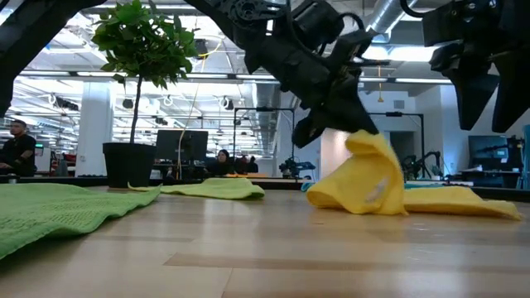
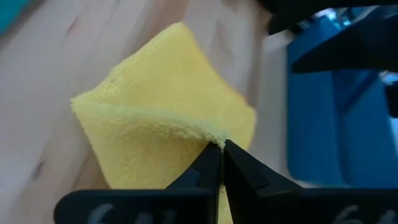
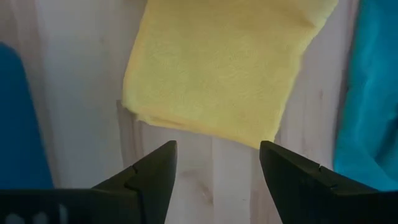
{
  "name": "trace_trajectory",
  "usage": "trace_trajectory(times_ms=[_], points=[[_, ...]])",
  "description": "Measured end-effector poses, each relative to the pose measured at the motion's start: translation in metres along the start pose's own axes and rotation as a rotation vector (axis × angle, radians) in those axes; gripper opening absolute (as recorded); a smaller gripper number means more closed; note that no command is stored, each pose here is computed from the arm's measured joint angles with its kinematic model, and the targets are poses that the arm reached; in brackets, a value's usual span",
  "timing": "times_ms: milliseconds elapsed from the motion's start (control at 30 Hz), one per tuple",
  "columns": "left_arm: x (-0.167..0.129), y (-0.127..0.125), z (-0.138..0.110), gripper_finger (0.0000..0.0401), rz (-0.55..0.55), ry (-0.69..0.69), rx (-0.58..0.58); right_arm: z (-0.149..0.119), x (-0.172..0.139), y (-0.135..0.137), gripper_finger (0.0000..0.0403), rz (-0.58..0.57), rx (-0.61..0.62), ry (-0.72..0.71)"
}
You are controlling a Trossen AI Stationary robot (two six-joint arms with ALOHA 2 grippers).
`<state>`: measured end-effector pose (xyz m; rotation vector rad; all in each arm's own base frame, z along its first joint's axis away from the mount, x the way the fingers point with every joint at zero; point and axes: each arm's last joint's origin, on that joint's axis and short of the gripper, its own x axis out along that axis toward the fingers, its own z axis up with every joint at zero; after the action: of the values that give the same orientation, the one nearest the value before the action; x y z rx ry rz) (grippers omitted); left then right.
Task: Fold microfiber towels
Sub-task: Fold the yellow towel
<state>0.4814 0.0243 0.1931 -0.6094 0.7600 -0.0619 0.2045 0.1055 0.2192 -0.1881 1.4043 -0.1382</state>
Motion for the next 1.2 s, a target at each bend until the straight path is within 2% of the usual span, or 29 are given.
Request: trace_trajectory(times_ms=[100,200,433,567,767,933,1200], points=[[0.001,-0.003,-0.002,0.0004,-0.039,0.022,0.014,0.001,0.000,0.000,0.0255,-0.011,0.003,-0.016],[0.001,-0.002,-0.007,0.0004,-0.031,0.076,0.012,0.004,0.000,0.001,0.0255,-0.009,0.013,-0.049],[-0.004,0.004,-0.021,0.0004,0.015,0.238,-0.004,0.011,0.001,0.004,0.0255,0.027,0.034,-0.122],[-0.010,0.000,-0.026,0.0004,0.065,0.273,0.032,0.007,0.016,0.004,0.0255,0.029,0.031,-0.125],[-0.027,-0.010,-0.024,0.0004,0.097,0.281,0.076,0.002,0.030,0.001,0.0255,-0.033,0.058,-0.144],[-0.038,-0.015,-0.020,0.0004,0.131,0.256,0.090,-0.007,0.054,-0.007,0.0255,-0.050,0.116,-0.130],[-0.037,-0.017,-0.014,0.0004,0.090,0.211,0.107,-0.011,0.075,-0.021,0.0255,-0.047,0.178,-0.129]])
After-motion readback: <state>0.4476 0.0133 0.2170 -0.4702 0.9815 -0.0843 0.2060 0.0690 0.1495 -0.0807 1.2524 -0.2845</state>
